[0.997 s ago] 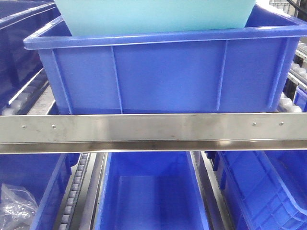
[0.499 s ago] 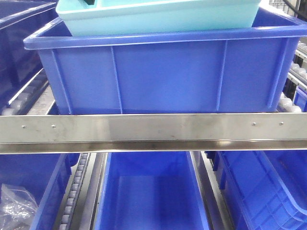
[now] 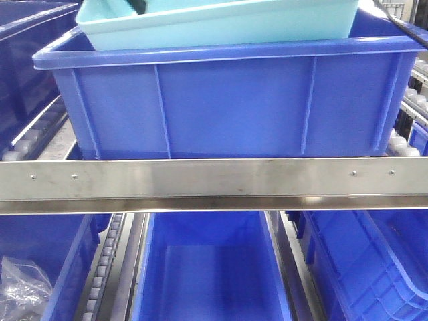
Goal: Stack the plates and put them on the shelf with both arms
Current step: 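Open both grippers to release the tub inside the blue crate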
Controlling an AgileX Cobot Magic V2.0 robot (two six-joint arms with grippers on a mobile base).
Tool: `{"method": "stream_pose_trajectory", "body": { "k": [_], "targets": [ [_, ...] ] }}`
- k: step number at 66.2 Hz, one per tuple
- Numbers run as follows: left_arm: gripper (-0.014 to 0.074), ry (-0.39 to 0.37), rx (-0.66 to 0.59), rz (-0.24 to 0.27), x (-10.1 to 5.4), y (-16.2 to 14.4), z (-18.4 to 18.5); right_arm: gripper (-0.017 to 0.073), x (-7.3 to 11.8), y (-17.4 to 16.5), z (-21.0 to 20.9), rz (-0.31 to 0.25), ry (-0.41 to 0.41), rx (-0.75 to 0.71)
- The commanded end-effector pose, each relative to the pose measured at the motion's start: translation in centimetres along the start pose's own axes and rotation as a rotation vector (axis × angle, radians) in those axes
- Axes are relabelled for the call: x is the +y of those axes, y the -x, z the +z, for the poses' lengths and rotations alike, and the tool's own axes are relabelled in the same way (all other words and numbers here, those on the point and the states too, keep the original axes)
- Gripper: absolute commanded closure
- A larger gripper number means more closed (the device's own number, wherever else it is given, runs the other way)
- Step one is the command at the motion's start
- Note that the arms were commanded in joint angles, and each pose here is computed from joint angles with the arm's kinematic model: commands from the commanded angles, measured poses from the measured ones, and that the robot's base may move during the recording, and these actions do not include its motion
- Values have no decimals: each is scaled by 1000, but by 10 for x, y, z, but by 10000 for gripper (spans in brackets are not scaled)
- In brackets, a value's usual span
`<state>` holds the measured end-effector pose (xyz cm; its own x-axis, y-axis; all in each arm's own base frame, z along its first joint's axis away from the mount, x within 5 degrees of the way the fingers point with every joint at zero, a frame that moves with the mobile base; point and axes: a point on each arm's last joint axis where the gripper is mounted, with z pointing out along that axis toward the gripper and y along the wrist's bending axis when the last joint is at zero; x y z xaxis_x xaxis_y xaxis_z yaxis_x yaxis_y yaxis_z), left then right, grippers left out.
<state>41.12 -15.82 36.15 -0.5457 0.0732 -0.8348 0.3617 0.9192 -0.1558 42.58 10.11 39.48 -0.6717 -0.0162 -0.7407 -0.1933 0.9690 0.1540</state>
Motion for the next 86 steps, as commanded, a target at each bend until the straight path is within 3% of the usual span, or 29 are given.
{"method": "stream_pose_trajectory", "body": {
  "k": [1, 22, 46, 86],
  "targets": [
    [127, -60, -146, -20, -18, 27, -33, 52, 16, 21, -37, 13, 84, -163],
    [129, -59, -134, -21, -17, 27, -33, 52, 16, 20, -37, 13, 84, -157],
    [211, -52, -132, -25, -13, 27, -33, 52, 16, 20, -36, 12, 82, -156],
    [211, -43, -133, -28, -10, 27, -33, 52, 11, 16, -6, 5, 55, -135]
  ]
}}
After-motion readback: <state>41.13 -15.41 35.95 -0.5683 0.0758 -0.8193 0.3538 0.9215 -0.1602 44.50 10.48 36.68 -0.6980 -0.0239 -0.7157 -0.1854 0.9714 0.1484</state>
